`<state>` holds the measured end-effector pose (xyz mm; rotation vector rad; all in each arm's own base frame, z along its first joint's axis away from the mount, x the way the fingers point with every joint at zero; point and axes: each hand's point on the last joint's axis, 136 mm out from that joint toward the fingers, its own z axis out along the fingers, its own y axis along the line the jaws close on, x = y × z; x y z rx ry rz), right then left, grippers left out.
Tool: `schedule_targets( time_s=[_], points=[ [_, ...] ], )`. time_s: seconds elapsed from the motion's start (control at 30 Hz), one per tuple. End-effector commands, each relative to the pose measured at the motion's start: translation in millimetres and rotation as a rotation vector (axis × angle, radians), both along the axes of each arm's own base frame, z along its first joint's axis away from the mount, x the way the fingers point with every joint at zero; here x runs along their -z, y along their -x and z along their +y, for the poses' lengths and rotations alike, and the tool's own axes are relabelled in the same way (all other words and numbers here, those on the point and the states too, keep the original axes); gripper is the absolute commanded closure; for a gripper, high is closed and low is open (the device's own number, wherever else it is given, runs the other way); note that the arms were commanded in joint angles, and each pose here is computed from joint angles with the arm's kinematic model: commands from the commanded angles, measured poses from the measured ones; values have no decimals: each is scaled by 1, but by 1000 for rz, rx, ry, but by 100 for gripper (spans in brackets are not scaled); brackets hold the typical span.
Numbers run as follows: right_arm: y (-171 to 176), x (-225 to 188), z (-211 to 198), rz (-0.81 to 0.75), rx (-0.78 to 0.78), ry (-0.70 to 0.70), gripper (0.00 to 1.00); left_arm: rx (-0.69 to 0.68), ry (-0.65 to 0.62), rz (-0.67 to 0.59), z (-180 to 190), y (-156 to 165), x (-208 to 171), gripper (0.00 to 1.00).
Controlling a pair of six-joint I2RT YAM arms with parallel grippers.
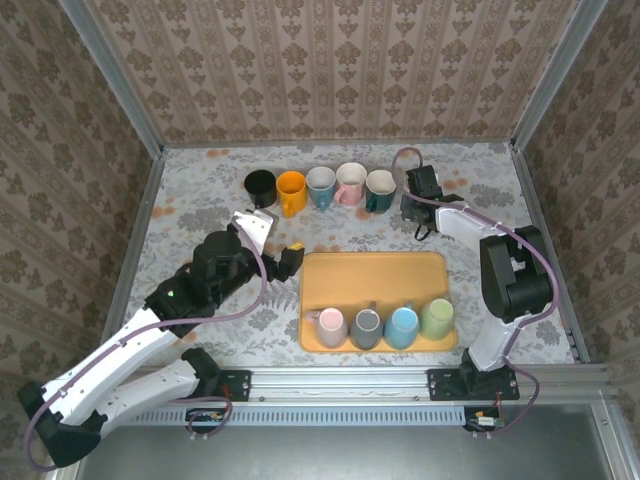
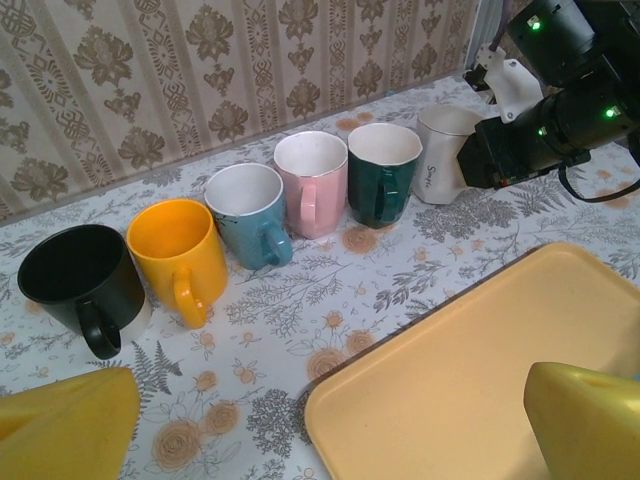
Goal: Turn the mug right side up
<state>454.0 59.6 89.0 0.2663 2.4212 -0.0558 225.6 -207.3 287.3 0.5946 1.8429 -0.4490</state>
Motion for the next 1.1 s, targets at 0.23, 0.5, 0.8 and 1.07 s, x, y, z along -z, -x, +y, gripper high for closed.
schedule_targets(
  time_s=[0.23, 0.5, 0.8, 1.07],
  points=[
    [-15, -4, 13, -61, -17, -84, 69, -7, -16, -31, 1, -2, 0, 0],
    [-8, -4, 10, -62, 1, -90, 64, -8, -23, -28, -1, -4, 2, 0],
    [0, -4, 2, -57, 10, -114, 58, -8, -31, -18, -2, -5, 6, 0],
    [-10, 2, 7, -19, -28, -195, 63, -10, -41, -14, -2, -6, 9, 0]
  ],
)
